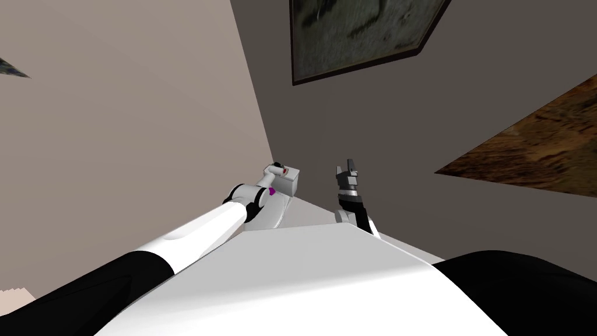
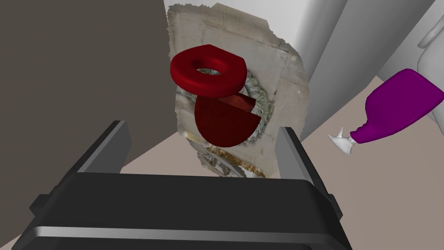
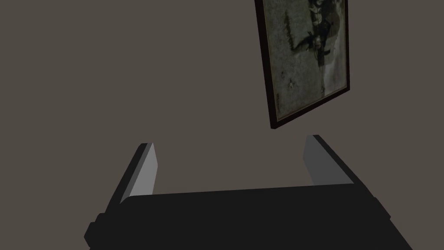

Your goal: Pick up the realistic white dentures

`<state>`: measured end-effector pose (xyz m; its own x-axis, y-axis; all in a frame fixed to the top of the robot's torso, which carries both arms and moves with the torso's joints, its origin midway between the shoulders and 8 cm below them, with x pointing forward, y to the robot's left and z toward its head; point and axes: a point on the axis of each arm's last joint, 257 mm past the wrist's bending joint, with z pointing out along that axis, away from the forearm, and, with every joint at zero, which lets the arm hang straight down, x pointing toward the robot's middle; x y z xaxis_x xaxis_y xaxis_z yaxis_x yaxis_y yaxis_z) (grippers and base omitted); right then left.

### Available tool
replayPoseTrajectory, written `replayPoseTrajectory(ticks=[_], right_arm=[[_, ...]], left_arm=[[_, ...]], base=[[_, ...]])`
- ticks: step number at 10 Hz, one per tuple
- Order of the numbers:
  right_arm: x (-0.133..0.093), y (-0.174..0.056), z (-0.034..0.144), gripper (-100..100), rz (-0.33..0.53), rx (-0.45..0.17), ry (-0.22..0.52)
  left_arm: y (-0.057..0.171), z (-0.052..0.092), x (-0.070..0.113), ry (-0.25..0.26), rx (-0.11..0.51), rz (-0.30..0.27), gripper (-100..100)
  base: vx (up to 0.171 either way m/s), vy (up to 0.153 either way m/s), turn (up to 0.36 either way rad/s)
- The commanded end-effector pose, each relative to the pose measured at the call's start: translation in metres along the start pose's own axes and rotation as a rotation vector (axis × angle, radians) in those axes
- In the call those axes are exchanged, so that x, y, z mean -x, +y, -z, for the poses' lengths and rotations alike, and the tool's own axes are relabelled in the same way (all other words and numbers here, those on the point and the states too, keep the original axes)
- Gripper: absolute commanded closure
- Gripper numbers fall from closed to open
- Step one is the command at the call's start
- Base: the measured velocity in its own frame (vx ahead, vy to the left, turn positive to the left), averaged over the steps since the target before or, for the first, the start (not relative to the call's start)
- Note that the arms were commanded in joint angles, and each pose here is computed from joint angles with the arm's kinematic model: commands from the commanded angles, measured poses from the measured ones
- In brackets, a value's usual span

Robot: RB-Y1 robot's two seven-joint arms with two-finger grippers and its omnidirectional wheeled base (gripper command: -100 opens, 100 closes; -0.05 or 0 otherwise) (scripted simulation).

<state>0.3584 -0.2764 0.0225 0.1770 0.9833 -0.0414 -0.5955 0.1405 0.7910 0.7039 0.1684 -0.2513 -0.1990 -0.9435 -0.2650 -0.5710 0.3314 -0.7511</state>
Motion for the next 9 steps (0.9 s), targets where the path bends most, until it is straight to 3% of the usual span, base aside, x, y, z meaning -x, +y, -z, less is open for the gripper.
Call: replayPoseTrajectory(ticks=[1, 7, 8, 9], right_arm=[[0.000, 0.000, 0.000, 0, 0.000, 0.000, 0.000], [0.000, 0.000, 0.000, 0, 0.000, 0.000, 0.000], [0.000, 0.000, 0.000, 0, 0.000, 0.000, 0.000], [0.000, 0.000, 0.000, 0, 0.000, 0.000, 0.000]], left_arm=[[0.000, 0.000, 0.000, 0.000, 0.001, 0.000, -100], [0.000, 0.000, 0.000, 0.000, 0.001, 0.000, -100], [-0.017, 0.005, 0.002, 0.011, -0.014, 0.025, -100], [-0.017, 0.005, 0.002, 0.011, -0.014, 0.025, -100]], base=[[0.000, 0.000, 0.000], [0.000, 0.000, 0.001], [-0.041, 0.051, -0.193], [-0.066, 0.064, -0.157]])
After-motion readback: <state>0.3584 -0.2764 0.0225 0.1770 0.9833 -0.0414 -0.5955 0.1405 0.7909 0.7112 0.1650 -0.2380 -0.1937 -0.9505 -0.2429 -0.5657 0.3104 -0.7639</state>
